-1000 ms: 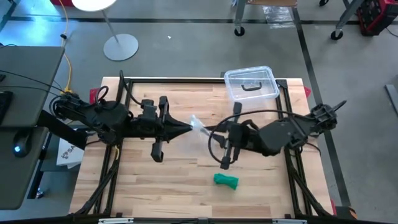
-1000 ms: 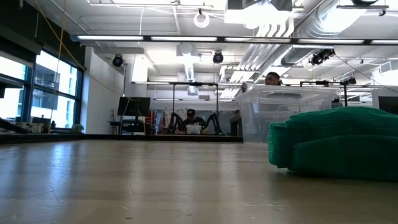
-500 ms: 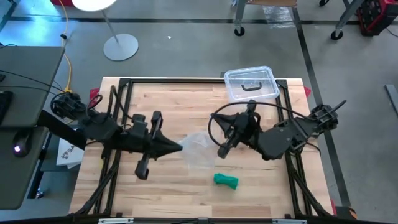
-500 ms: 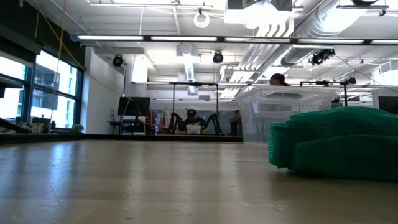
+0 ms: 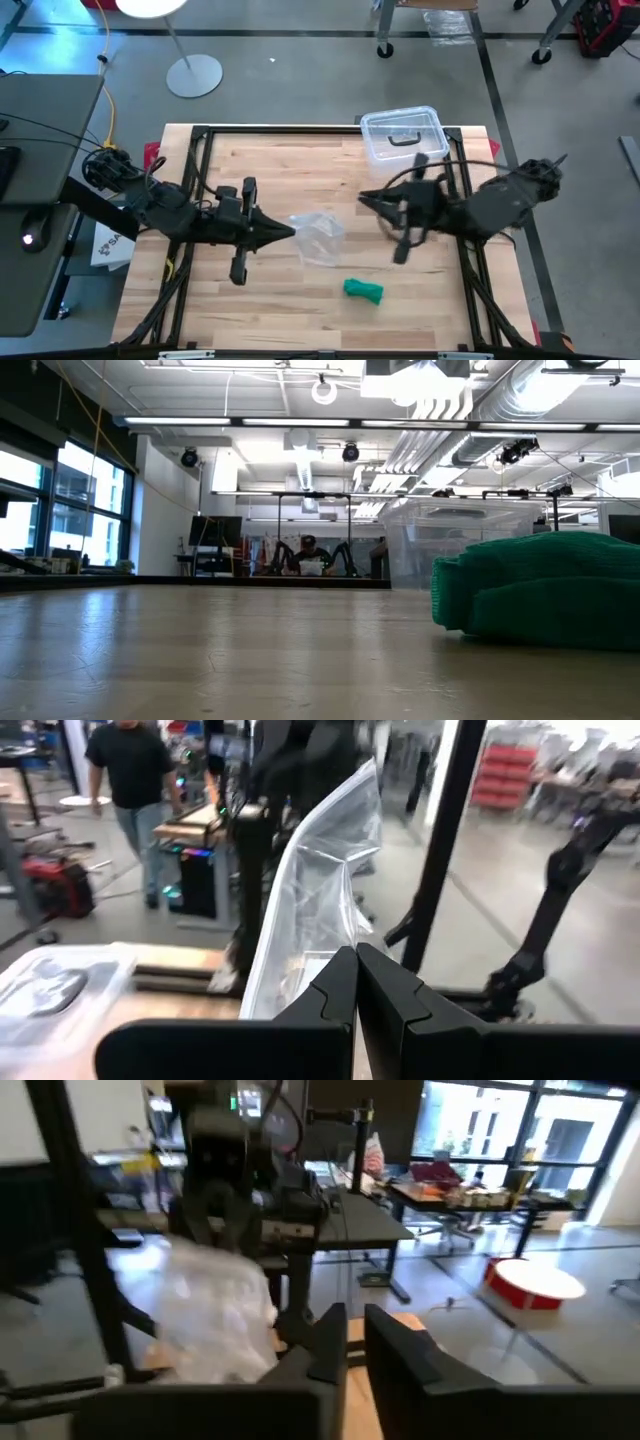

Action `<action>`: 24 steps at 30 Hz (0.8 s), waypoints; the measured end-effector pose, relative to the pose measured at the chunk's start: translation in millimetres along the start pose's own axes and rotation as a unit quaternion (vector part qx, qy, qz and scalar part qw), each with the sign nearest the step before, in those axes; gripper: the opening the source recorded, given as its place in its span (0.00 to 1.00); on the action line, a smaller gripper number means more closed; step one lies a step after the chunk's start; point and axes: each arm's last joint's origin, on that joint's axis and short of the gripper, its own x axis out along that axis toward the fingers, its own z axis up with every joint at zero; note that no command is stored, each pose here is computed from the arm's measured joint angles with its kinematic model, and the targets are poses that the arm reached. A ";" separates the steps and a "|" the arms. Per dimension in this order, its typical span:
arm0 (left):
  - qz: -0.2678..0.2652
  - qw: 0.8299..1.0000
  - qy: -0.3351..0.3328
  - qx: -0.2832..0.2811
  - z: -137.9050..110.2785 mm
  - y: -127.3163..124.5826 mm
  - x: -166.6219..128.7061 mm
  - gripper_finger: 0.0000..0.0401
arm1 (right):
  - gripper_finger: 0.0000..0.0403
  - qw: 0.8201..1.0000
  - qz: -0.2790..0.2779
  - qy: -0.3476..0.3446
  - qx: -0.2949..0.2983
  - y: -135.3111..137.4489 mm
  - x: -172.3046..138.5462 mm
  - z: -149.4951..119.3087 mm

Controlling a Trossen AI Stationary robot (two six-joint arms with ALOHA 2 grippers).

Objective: Roll bandage
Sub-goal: Open the transparent zip bag

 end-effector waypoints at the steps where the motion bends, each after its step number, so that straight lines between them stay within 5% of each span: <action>1: 0.007 1.000 0.007 0.005 -1.8 0.6 0.0 0.00 | 0.10 1.000 0.004 -0.002 0.011 -4.2 -5.9 2.8; 7: 0.076 0.993 0.061 0.064 -19.0 2.9 7.1 0.00 | 0.34 0.992 0.071 0.013 0.100 -22.5 -26.4 9.2; 11: 0.104 0.983 0.107 0.111 -35.9 4.1 20.4 0.00 | 0.45 0.989 0.087 0.060 0.108 -21.4 -18.1 -1.5; 20: 0.125 0.958 0.170 0.192 -67.5 3.4 56.1 0.00 | 0.47 0.975 0.059 0.211 0.037 4.9 30.6 -54.3; 24: 0.123 0.953 0.181 0.209 -74.8 0.8 62.9 0.00 | 0.39 0.965 0.048 0.255 0.026 9.4 43.2 -69.8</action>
